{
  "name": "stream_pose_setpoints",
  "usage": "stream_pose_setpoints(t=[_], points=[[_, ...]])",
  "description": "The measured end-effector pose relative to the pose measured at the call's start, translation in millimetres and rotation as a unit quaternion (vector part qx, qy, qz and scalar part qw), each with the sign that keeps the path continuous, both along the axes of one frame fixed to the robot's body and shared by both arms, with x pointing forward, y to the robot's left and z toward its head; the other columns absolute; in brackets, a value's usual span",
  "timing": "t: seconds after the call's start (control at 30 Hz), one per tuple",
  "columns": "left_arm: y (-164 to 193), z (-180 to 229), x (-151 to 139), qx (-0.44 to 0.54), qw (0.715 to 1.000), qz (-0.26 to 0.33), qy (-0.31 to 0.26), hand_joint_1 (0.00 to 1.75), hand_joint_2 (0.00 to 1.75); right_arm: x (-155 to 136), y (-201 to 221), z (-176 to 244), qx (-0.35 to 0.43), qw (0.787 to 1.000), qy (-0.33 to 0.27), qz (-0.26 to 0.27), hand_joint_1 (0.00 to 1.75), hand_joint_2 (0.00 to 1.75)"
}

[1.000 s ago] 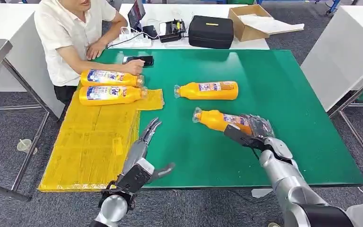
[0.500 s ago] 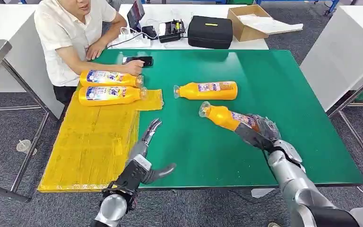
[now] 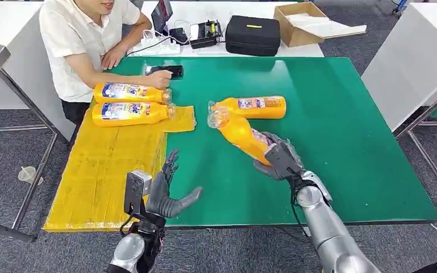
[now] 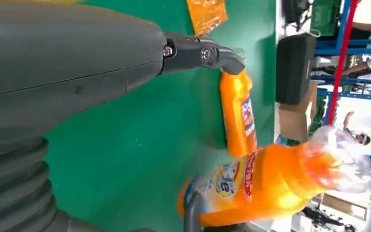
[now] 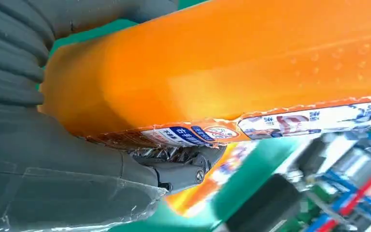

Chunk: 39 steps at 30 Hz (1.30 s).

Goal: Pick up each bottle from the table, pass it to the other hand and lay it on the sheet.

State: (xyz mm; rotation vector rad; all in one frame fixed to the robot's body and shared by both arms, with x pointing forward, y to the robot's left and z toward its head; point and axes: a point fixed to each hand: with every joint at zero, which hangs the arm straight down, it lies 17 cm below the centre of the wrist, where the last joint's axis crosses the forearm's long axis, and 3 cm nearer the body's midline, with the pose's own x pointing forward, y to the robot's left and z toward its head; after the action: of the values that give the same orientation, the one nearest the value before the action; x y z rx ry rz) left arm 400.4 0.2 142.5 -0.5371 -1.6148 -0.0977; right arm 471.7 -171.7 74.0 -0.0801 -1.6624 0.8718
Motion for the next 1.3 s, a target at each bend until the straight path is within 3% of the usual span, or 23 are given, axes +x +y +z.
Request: stream_pose_setpoints(t=[0.17,0.47,0.8,1.13,1.3], points=[[-0.7,7.4,-0.6,-0.005,1.0,0.0,-0.011,0.0,1.75,-17.7,50.3,21.5,0.037,0.999,-0.018,0.034,1.75,1.75],[3.3,12.4,1.3,0.0,0.999,0.013,-0.03,0.0,1.75,-30.7,88.0,44.0,0.06,0.996,-0.039,0.06,1.75,1.75],[10.3,35.6,9.3,-0.05,0.998,0.025,-0.044,0.0,1.75,-67.8,147.4,46.1,0.075,0.989,-0.034,0.123,1.75,1.75],[21.0,49.2,14.6,-0.089,0.994,0.052,-0.047,0.0,1.75,-83.8,168.4,49.6,0.071,0.986,-0.041,0.147,1.75,1.75],[14.9,55.1,11.3,-0.146,0.989,0.026,-0.023,0.0,1.75,-85.5,171.6,49.9,0.076,0.985,-0.036,0.15,1.75,1.75]])
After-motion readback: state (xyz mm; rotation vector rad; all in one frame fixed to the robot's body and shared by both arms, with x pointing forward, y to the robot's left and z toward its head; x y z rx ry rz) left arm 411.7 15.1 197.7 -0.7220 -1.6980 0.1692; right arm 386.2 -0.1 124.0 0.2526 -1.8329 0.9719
